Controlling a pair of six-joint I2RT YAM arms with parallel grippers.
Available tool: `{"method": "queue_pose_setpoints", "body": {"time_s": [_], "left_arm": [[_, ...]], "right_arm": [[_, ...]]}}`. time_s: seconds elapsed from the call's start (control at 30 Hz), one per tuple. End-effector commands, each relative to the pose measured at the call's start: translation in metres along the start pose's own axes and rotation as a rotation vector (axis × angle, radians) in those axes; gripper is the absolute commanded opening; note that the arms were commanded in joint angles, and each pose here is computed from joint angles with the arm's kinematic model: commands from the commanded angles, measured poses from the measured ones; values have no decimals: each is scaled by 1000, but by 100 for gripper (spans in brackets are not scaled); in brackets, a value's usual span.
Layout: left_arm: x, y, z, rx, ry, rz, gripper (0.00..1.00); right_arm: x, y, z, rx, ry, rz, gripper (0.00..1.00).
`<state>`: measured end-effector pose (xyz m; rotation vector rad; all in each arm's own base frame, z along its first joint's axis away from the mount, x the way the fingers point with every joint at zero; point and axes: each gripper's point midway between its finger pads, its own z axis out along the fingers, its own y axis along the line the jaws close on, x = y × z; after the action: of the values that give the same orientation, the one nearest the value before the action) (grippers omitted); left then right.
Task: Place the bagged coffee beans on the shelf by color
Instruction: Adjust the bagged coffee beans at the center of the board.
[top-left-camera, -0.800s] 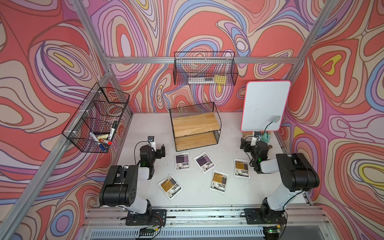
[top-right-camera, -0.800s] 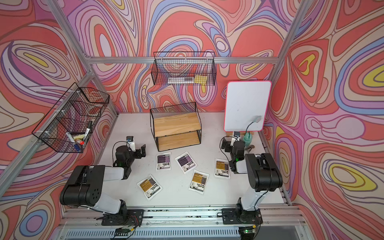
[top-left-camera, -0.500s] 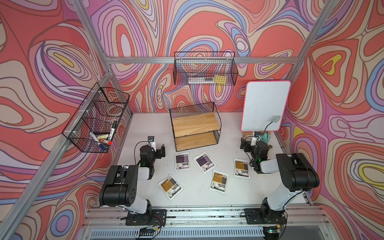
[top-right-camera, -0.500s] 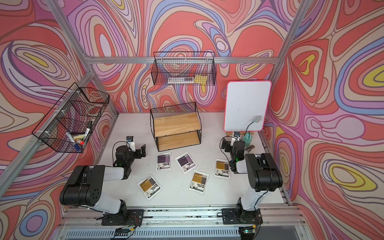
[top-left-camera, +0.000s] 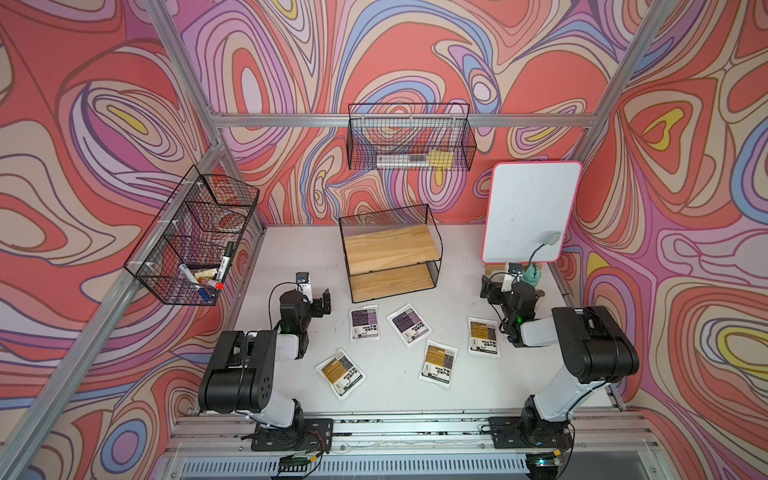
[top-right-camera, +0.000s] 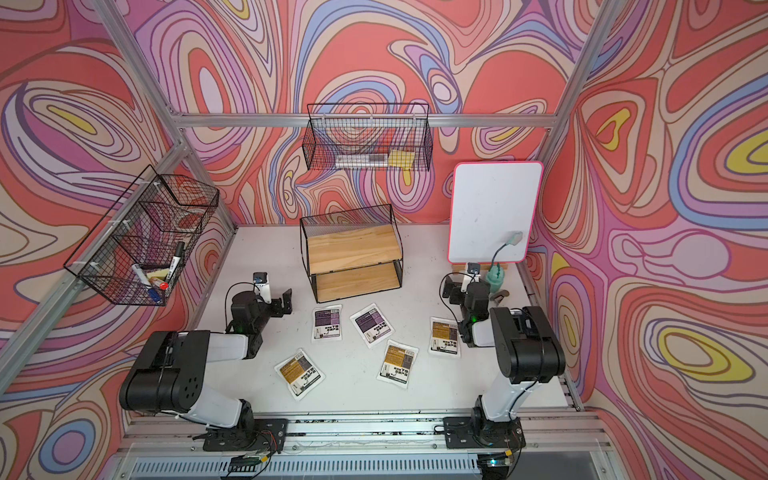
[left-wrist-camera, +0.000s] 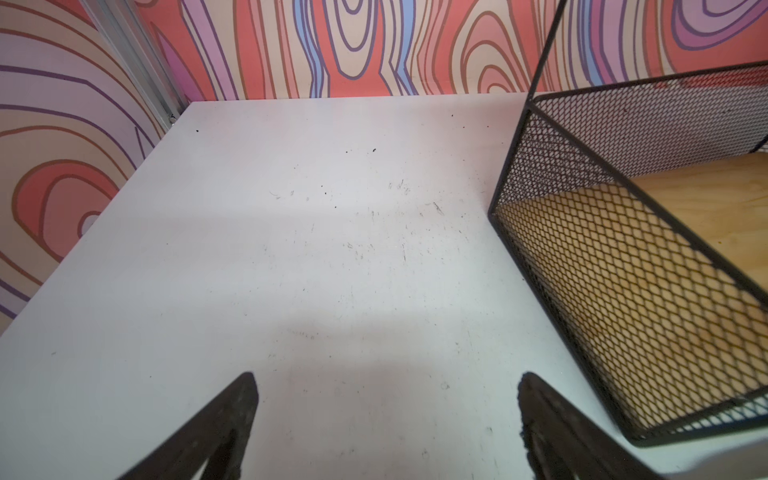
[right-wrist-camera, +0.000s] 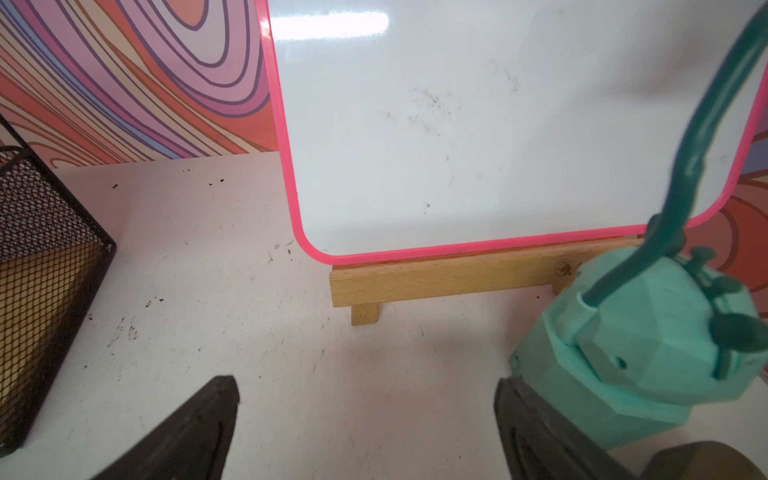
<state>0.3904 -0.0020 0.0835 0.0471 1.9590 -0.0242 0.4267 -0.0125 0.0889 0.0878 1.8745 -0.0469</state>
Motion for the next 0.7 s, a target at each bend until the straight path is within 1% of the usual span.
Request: {"method": "queue_pose_setpoints", "body": {"time_s": [0.0,0.17,0.23,0.3,0.37,0.43,0.47,0.5,0.57,0.67], "left_arm": [[-9,-9,-4,54,-37,26,99],[-26,6,-21,-35,-66,-9,99],[-35,12,-28,-69,-68,-23,99],[-44,19,-35,-109,-60,-59,99],[-54,21,-41,-125,-44,-110,99],[-63,24,-50,-142,-10,-190,99],[-68,24,-53,-145,8,-228,99],[-73,22,-56,-136,29,-268,99],[-72,14,-62,-99,91,-337,99],[-70,-4,-70,-25,157,-441,99]], "right_arm": [[-12,-2,-4,7,-42,6,98],[-35,-12,-25,60,-89,28,98],[-43,-15,-33,76,-64,67,98],[-48,-19,-37,98,10,142,98],[-50,-17,-42,106,120,229,98],[-50,-19,-49,149,220,379,98],[-48,-16,-52,152,271,420,98],[-48,-7,-55,110,319,436,98],[-47,12,-61,15,375,474,98],[-54,43,-81,-173,385,567,98]]}}
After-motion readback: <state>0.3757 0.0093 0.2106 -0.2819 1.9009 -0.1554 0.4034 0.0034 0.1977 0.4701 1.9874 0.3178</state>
